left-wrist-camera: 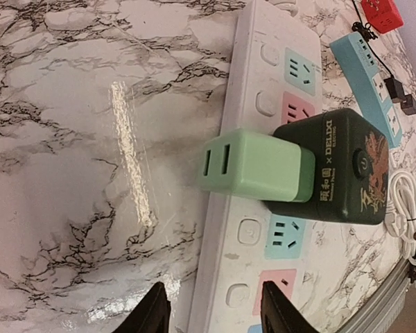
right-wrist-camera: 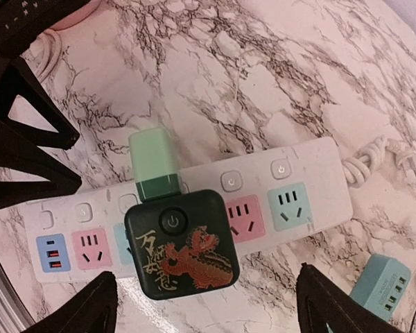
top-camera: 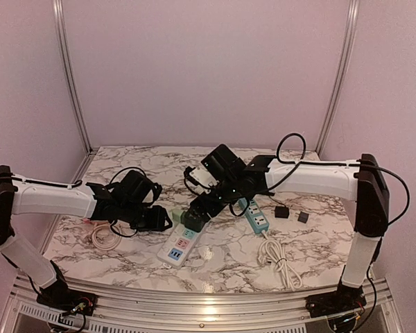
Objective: Pull the plug off the socket
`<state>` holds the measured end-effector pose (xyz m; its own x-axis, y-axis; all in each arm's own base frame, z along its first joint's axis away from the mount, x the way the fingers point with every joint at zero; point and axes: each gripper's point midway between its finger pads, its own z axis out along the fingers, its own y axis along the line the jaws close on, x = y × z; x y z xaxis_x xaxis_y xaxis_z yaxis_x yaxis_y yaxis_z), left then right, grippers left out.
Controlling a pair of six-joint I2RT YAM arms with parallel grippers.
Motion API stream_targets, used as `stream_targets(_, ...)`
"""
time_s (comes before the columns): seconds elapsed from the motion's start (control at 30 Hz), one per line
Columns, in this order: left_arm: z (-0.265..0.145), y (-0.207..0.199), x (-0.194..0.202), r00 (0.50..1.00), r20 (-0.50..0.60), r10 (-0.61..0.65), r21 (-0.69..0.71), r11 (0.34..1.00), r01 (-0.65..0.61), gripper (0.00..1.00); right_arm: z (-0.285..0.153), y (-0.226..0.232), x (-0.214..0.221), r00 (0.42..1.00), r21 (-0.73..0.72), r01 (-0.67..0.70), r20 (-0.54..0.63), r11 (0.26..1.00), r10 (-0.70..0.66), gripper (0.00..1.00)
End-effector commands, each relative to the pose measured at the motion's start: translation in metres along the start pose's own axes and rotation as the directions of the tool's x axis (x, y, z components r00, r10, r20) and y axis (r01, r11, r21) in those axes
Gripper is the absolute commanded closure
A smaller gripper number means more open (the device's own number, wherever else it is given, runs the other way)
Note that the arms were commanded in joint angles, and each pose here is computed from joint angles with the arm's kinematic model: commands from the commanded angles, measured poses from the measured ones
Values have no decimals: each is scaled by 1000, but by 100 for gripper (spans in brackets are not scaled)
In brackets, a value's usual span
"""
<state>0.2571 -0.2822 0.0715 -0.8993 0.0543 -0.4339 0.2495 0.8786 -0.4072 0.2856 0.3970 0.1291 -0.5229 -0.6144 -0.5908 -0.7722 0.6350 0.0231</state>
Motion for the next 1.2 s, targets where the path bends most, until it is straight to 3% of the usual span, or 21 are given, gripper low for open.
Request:
stream_targets(0.0,8,-6,-3,1000,13,-21,37,999,21,53,17,4,-11,992,-15,125,-16,992,-125,14)
stream_targets(0.27,24,-10,2,1000,-10,-21,59,998,21,53,37,14,1,988,-85,135,-61,987,-140,18)
stream_targets(0.53,36,-9,11,999,-36,-22,72,997,25,53,44,20,5,994,-103,88,-63,991,-95,29)
stream_targets(1.17,49,2,44,995,-102,-22,86,996,31,53,62,38,15,992,-124,60,-100,990,-73,31)
